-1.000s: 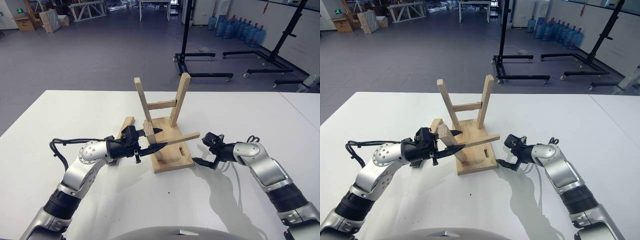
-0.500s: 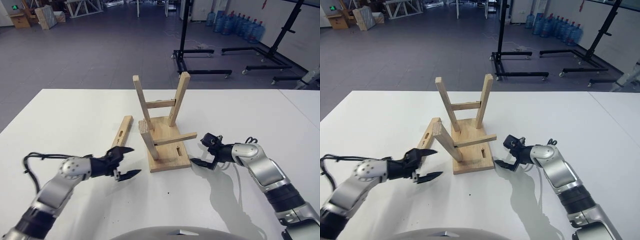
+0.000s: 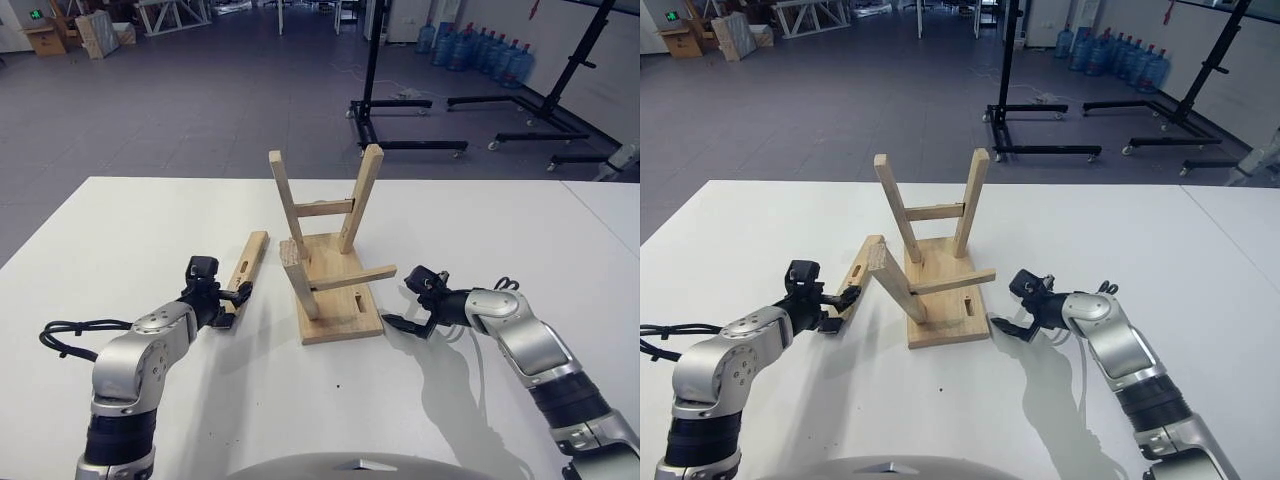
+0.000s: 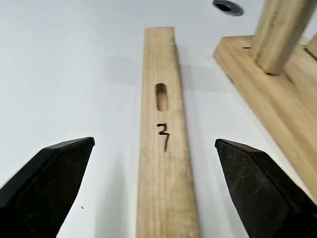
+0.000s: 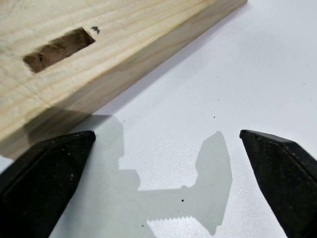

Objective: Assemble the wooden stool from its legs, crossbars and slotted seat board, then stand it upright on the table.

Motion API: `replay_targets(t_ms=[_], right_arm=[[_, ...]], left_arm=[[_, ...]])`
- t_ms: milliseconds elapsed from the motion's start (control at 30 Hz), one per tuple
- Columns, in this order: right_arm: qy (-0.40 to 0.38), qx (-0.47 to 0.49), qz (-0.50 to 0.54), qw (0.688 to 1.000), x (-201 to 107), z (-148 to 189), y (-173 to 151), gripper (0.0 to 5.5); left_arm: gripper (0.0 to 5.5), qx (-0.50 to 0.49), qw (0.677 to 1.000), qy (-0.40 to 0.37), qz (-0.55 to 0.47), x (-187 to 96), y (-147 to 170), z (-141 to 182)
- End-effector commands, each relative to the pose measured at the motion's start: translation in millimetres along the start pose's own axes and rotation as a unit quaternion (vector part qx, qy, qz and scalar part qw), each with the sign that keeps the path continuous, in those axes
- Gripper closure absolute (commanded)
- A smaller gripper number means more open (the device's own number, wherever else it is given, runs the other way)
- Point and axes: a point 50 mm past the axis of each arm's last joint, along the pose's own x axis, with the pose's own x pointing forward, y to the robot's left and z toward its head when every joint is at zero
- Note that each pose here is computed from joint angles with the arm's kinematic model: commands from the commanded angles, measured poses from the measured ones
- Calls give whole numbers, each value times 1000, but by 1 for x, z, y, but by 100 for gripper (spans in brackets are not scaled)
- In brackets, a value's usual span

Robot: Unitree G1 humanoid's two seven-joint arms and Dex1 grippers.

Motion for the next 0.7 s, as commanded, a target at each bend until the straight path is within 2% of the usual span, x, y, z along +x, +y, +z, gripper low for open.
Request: replay_targets(t_ms=[33, 233, 400, 700], right_arm=[[-3, -3, 0, 1000, 5, 4, 2, 10], [-2, 0, 0, 1000, 5, 2, 4, 10], [-3, 2, 0, 1000, 7, 3, 5, 10], [-4, 2, 1, 1000, 7, 4, 4, 10]], left_arm=[[103, 4, 1000, 20, 17, 15, -2, -4], [103, 18, 1000, 11, -10, 27, -12, -3], [103, 32, 999, 38, -4, 37, -4, -22], [237, 37, 998, 54, -19, 34, -10, -38]])
